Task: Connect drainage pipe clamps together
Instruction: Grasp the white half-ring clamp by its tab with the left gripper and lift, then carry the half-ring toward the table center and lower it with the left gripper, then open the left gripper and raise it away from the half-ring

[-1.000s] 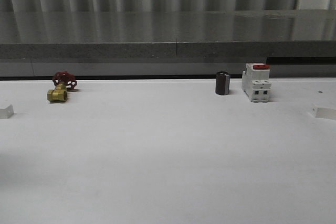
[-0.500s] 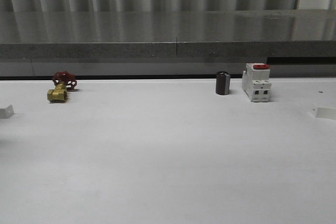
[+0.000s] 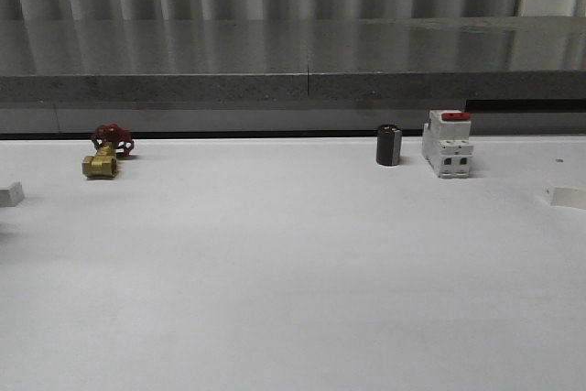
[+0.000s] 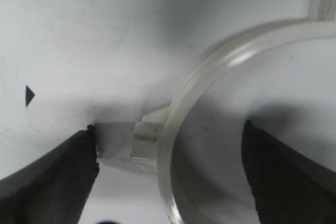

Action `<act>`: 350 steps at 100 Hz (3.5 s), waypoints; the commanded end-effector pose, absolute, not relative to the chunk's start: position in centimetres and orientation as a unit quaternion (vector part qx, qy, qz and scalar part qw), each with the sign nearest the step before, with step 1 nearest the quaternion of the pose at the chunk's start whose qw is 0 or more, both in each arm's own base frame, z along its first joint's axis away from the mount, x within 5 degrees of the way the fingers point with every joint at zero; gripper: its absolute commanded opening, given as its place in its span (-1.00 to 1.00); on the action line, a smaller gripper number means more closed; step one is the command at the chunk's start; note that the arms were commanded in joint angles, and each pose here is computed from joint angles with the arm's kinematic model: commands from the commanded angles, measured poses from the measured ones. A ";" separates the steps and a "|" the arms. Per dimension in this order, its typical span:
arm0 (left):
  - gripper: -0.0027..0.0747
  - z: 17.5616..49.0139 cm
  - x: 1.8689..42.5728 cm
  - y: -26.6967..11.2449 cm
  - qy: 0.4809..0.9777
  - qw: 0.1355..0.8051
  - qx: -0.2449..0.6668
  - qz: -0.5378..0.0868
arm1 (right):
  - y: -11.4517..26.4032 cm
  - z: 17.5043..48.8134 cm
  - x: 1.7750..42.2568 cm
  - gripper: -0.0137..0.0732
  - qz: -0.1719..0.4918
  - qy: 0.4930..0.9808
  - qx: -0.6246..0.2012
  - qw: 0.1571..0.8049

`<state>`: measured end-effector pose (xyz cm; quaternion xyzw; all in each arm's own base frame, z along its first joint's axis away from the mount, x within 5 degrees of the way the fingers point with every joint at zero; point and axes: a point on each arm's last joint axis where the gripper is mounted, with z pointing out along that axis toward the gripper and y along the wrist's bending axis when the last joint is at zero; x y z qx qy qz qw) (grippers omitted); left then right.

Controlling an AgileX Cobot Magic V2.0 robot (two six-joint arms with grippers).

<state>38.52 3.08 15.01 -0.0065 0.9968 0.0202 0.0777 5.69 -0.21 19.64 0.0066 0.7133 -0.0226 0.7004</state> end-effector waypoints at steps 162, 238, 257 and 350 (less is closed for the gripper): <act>-0.83 23.3 33.4 -24.6 0.979 0.192 -0.002 -0.064 | -0.3 21.1 5.4 -0.84 -0.028 0.669 0.009 0.743; 0.40 20.7 33.2 -27.2 0.983 0.166 0.005 -0.084 | -0.3 21.1 5.4 -0.84 -0.028 0.669 0.009 0.743; 0.40 22.6 33.5 -27.3 0.975 0.199 0.011 -0.099 | -0.3 21.1 5.4 -0.84 -0.028 0.669 0.009 0.743; -0.98 33.1 28.4 -10.4 0.899 0.401 0.108 -0.139 | -0.3 21.1 5.4 -0.84 -0.028 0.669 0.009 0.743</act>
